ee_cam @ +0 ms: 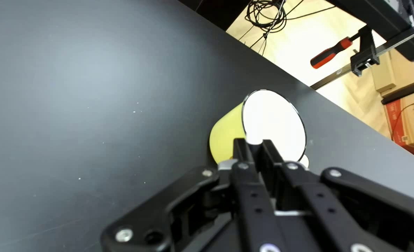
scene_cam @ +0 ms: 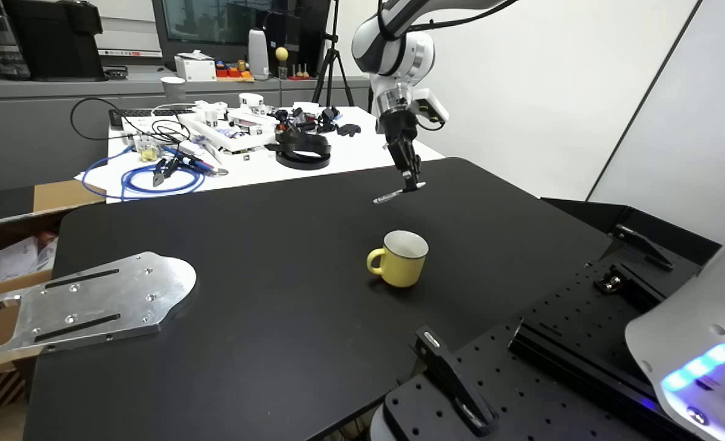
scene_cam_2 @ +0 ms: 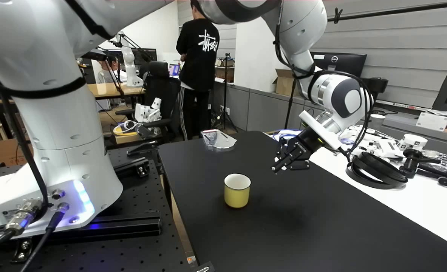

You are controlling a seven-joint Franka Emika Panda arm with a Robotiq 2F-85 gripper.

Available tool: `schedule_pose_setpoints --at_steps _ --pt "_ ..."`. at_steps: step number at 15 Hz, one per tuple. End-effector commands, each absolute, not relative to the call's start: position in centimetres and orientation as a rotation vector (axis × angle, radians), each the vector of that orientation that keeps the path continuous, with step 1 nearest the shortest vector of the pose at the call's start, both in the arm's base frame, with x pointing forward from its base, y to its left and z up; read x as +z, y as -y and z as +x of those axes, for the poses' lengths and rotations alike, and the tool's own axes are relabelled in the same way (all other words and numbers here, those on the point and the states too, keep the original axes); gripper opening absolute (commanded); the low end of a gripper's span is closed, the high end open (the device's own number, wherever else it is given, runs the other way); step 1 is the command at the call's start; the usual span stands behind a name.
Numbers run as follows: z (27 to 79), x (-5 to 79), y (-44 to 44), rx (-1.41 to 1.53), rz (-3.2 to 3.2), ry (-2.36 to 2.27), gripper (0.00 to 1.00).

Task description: Take the pen from the yellow cup and place it on the table then put it back in the yellow cup

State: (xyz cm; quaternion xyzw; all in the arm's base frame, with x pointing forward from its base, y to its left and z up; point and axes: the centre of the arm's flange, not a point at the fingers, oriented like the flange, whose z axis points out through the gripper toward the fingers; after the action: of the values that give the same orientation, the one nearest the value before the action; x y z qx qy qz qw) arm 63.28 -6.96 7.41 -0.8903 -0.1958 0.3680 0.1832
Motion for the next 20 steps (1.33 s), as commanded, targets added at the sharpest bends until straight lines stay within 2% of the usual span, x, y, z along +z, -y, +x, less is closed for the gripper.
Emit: schedule_pose_setpoints --at_steps 1,7,20 --pt "66.7 8.9 5.8 1.078 -2.512 0.565 0.03" --pt "67.0 9.9 2.8 1.180 -2.482 0.624 0.03" --pt "62.9 11.0 1.4 1.603 -2.412 0.782 0.03"
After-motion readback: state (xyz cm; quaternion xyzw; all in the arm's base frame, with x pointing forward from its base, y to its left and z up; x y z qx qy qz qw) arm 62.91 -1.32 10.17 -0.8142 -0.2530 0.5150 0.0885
